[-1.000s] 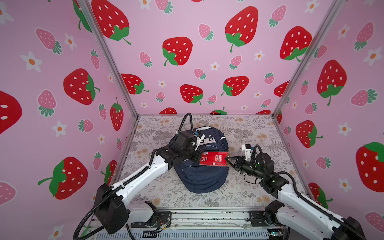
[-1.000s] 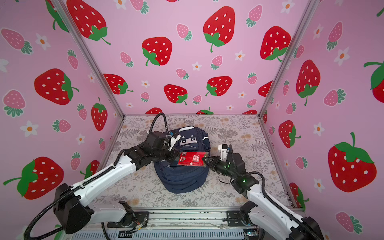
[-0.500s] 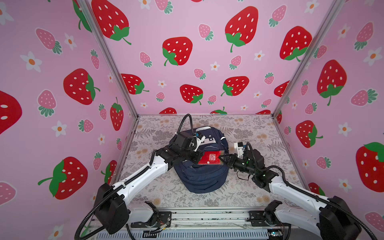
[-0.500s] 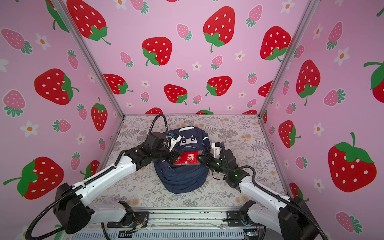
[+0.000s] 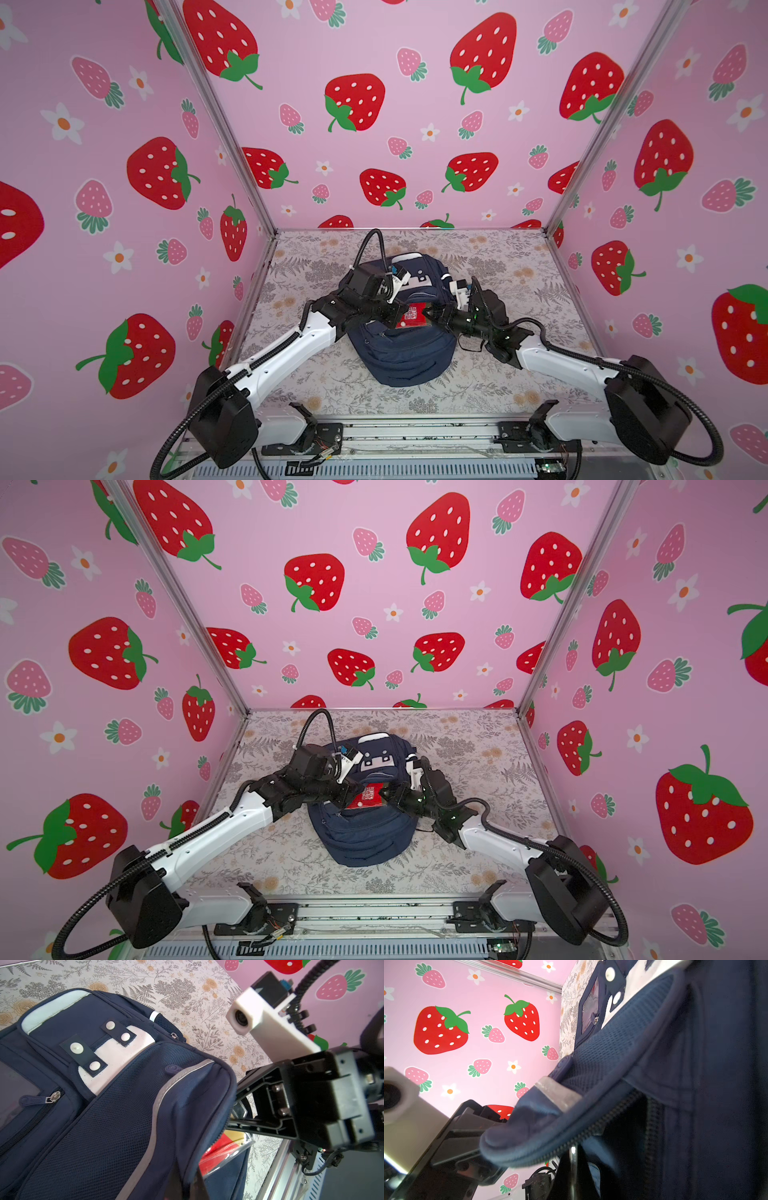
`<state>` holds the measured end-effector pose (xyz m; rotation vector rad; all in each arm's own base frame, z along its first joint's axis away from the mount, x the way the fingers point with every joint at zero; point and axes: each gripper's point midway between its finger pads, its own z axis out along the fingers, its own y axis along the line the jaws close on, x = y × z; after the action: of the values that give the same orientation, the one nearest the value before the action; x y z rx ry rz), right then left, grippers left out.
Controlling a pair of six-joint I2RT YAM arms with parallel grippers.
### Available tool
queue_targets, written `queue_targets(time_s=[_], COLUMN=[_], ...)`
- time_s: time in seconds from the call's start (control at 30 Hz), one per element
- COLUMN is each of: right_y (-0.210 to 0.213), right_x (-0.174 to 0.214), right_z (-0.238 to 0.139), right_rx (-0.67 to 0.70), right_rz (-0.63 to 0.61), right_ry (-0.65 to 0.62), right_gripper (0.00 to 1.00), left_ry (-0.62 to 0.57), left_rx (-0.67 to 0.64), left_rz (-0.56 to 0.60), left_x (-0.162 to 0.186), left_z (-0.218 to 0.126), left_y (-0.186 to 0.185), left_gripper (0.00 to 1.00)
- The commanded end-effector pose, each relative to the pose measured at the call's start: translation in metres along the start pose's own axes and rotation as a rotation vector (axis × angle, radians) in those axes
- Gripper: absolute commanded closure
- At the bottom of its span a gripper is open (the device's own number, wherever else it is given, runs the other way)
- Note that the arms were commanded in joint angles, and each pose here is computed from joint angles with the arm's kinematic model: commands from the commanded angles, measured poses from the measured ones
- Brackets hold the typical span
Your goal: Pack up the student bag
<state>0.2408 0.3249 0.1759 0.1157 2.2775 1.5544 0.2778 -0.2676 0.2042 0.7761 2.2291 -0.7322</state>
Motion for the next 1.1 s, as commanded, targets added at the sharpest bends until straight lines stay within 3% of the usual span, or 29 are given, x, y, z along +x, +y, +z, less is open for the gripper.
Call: queue_targets(time_s=[0.0, 0.1, 0.23, 0.4, 0.77, 0.97, 1.07], right_y=[0.017, 0.012, 0.003, -0.011, -0.02, -0.016, -0.01], right_x=[-0.011, -0.012, -0.015, -0.013, 0.002, -0.006, -0.017], right_z=[0.009, 0.018, 0.02, 0.002, -0.003, 0.008, 0.016], right_rx=[-0.038, -0.016, 0.06, 0.128, 0.117, 0.138, 0.164], right_rz=[-0.036, -0.034, -0.069, -0.08, -0.078, -0.107, -0.141], right_ry=[-0.028, -0.013, -0.012, -0.052, -0.044, -0.055, -0.064], right_gripper=[1.0, 0.94, 0.64, 0.59, 0.67, 0.9, 0.97], left_ry=[-0.124, -0.128, -0.127, -0.136, -0.155, -0.154, -0.154], left_rx=[0.085, 0.085, 0.066, 0.033, 0.045, 0.05, 0.055], left_rz=[0.059, 0.062, 0.056, 0.042, 0.018, 0.021, 0.03], left_x=[-0.03, -0.03, -0.03, -0.032, -0.036, -0.036, -0.036], left_z=[-0.016, -0.017, -0.017, -0.02, -0.023, -0.025, -0.026], left_y=[-0.021, -0.022, -0.018, -0.011, -0.009, -0.011, -0.012], left_gripper=[1.0, 1.0, 1.0, 1.0, 1.0, 1.0, 1.0])
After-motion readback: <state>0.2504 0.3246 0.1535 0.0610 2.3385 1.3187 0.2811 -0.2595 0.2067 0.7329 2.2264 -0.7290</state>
